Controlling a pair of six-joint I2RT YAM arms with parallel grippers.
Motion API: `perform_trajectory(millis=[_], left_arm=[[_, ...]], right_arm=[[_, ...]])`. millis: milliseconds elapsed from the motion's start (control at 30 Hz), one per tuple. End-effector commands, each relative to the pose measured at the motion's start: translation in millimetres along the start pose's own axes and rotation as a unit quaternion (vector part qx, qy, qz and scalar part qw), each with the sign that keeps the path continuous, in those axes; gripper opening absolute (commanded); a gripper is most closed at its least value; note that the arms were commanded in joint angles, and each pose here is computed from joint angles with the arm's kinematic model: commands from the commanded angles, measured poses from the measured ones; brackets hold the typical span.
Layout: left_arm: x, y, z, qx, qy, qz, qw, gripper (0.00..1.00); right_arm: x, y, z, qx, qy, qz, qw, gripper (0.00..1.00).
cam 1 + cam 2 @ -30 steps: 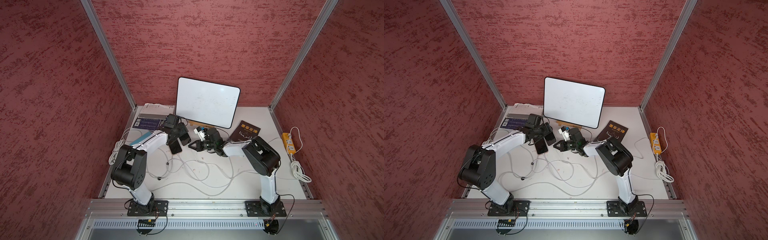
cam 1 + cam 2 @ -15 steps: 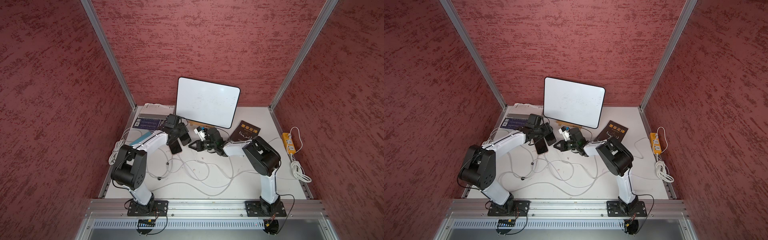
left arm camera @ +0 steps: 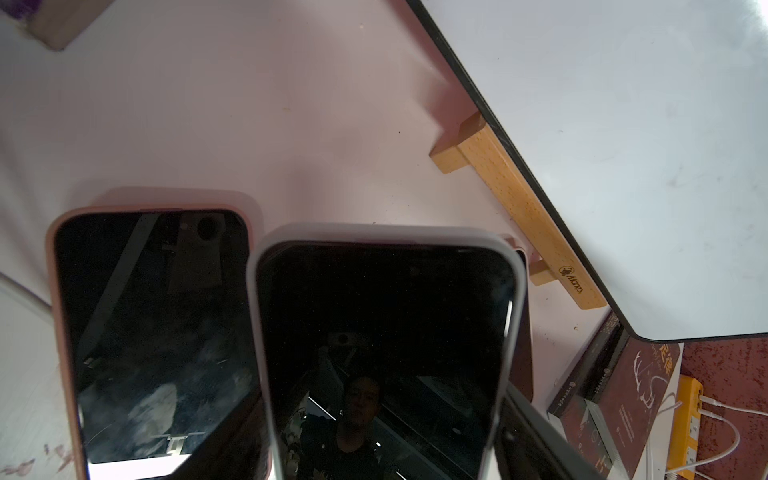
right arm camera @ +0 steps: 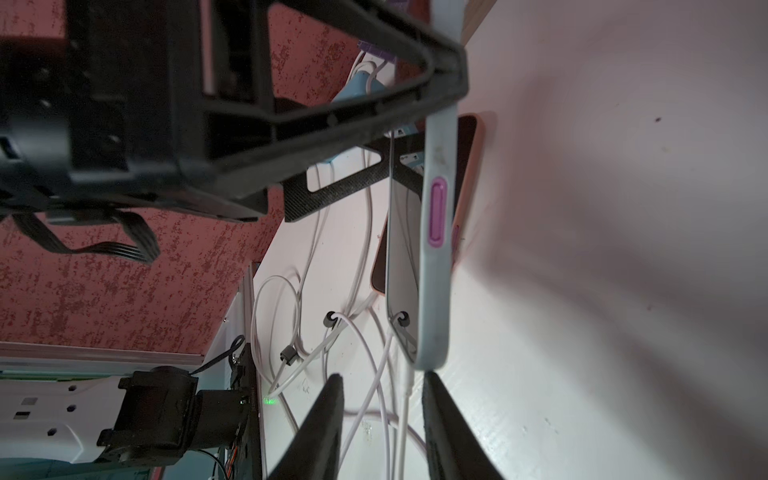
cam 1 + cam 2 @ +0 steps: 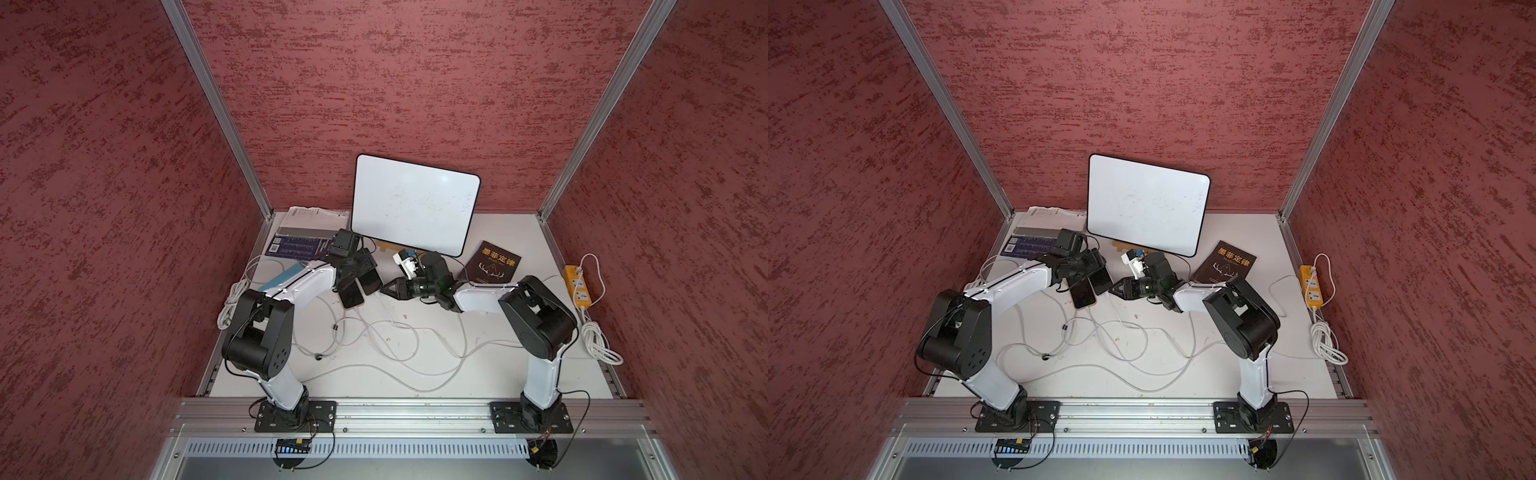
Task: Plug the charging cable into the phone
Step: Insert the charging cable into the phone, then place the phone at the center of the board.
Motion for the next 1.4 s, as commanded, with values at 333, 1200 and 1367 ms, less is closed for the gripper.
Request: perform_trajectory(millis=[333,1200,1367], left_arm=[[15,-1,-24,0.019,0.054,0.054,0.997,0.00],[41,-7,-26,0.030,0.150,0.179,0.972,0.85],[35,-11,-19,0.043,0.146,0.183,0.971,1.00]], right_arm=[[-70,-11,10,-0.052,-0.106,-0.117,0.986,0.48],[-102,-38,29,-0.055,-0.133,-0.266,0.953,0.86],[-100,-55,25,-0.044,-0.103,-0.311,0.944,0.93]])
Point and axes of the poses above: each gripper's point midway between its finger pads, its own x axis out along the fingers, its own y axis along the line the jaws close on, z = x × y, the point moved 1 cm from there along -x, back along the fingers, and after that the axes turned 5 degrees about x, right-handed, at the moved point
